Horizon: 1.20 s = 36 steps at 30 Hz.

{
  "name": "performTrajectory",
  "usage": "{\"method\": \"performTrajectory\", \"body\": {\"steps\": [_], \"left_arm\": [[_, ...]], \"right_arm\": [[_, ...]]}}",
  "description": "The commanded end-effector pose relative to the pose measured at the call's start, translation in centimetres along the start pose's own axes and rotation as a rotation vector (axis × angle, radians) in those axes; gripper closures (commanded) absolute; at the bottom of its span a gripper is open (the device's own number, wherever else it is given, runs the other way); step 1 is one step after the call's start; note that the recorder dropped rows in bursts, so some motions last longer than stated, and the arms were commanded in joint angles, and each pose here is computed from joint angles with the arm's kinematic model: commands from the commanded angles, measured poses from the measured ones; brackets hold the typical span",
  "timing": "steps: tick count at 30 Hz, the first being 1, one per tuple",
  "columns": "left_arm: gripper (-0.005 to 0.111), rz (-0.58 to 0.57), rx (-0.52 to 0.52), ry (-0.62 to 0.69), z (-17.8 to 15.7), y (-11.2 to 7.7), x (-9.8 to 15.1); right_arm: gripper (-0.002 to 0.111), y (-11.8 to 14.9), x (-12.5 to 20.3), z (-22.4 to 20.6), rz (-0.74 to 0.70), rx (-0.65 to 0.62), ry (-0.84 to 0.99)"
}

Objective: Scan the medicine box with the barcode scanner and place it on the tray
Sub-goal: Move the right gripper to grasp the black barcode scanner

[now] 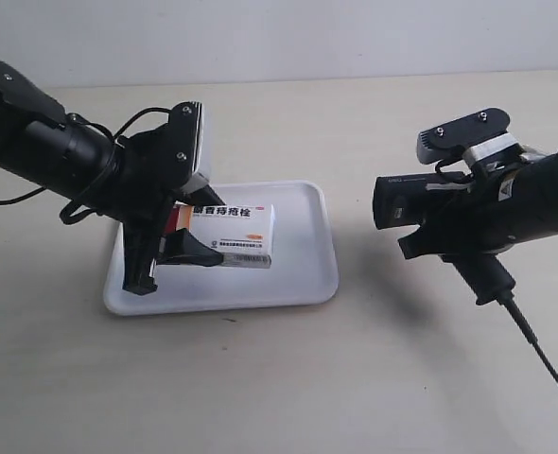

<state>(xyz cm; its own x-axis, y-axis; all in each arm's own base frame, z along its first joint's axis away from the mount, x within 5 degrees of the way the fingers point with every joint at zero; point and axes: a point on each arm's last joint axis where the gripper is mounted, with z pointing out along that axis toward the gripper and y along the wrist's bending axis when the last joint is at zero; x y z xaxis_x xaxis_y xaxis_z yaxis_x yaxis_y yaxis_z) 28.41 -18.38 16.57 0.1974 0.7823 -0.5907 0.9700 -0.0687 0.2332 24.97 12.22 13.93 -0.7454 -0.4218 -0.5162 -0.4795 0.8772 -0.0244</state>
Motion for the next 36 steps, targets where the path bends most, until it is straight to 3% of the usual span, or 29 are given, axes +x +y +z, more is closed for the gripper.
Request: {"method": "performTrajectory", "body": {"steps": [1, 15, 22, 36], "left_arm": [[0.107, -0.012, 0.024, -0.033, -0.6, 0.3, 0.0], [0.107, -0.140, -0.006, -0.032, -2.8, 1.6, 3.4], [0.107, -0.166, -0.011, -0.009, -1.8, 1.8, 4.2], [0.107, -0.170, -0.010, -0.040, -1.8, 2.1, 3.9]], "right_arm": [[0.108, 0.1, -0.1, -0.3, -0.047, 0.002, -0.017], [0.108, 0.0, -0.4, -0.4, -0.105, 0.012, -0.046], [0.108, -0.2, -2.4, -1.0, -0.123, 0.021, 0.003], [0.108, -0.4, -3.9, -1.6, -0.141, 0.033, -0.007]]}}
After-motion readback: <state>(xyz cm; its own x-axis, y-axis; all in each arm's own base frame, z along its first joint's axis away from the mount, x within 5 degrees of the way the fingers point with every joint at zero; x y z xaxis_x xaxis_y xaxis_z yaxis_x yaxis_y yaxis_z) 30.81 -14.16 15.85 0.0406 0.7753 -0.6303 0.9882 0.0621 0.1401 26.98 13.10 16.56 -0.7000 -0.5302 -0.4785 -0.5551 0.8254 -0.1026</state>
